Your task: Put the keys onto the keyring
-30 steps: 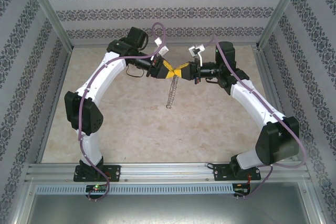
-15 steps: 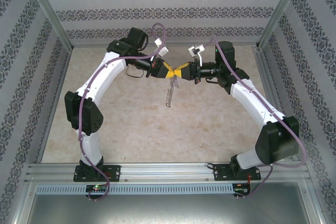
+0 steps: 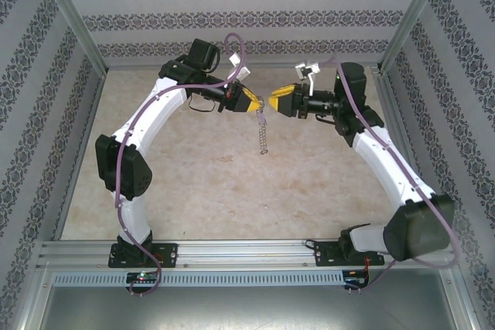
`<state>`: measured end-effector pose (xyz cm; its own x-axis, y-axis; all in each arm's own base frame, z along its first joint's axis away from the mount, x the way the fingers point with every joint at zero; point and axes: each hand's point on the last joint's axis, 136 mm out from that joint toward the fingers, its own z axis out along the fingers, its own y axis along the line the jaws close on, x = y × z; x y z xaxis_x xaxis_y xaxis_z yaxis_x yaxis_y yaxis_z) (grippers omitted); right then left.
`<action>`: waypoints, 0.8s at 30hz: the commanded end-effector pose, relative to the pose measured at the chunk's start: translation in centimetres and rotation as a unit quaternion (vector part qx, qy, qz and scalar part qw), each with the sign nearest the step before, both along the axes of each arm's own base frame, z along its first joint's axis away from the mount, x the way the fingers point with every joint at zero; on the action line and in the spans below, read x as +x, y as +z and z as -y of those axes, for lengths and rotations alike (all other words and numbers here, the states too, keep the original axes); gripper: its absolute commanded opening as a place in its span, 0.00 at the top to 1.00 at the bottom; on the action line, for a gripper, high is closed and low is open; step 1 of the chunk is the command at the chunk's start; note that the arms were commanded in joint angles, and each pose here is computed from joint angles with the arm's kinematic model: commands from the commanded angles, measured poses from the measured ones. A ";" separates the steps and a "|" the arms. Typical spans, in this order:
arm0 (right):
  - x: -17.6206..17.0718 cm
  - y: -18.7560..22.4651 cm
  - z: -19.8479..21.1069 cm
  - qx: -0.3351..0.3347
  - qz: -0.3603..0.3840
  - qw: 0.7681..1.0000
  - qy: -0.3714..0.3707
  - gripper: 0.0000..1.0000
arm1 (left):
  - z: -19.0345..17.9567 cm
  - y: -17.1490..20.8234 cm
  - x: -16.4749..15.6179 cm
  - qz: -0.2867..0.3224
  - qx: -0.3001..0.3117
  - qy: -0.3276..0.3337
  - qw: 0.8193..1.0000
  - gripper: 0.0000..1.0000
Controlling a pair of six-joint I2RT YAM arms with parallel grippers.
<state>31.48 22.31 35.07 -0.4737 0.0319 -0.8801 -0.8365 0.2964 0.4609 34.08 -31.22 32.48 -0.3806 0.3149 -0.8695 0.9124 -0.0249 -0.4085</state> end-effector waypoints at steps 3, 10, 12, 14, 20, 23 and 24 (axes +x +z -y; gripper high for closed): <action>-1.0 -1.0 0.7 0.007 -0.008 1.000 -0.020 0.65 | 0.0 4.6 -1.6 0.058 -0.051 -0.011 0.997 1.00; -2.3 -2.5 -0.3 0.018 -0.018 1.000 0.012 0.64 | 0.0 6.4 -1.9 0.080 -0.070 -0.011 0.994 1.00; -2.4 -2.6 -0.9 0.019 -0.016 0.999 0.021 0.64 | 0.0 6.7 -1.9 0.082 -0.074 -0.011 0.994 1.00; -2.5 -2.5 -1.5 0.019 -0.014 0.999 0.029 0.63 | 0.0 6.9 -1.9 0.082 -0.077 -0.012 0.994 1.00; -2.3 -2.3 -3.0 0.019 -0.010 0.999 0.049 0.63 | 0.0 7.3 -2.0 0.086 -0.082 -0.012 0.993 1.00; -2.4 -2.2 -3.8 0.019 -0.008 0.998 0.057 0.63 | 0.0 7.3 -2.1 0.087 -0.083 -0.012 0.993 1.00; -2.3 -2.2 -3.9 0.018 -0.008 0.998 0.058 0.63 | 0.0 7.4 -2.1 0.087 -0.084 -0.013 0.993 1.00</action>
<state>29.24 25.55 30.78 -0.5547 0.0012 -0.8321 -0.8117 0.2191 0.5414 33.67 -31.22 37.30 -0.2770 0.2089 -0.9379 0.9551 -0.0474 -0.2926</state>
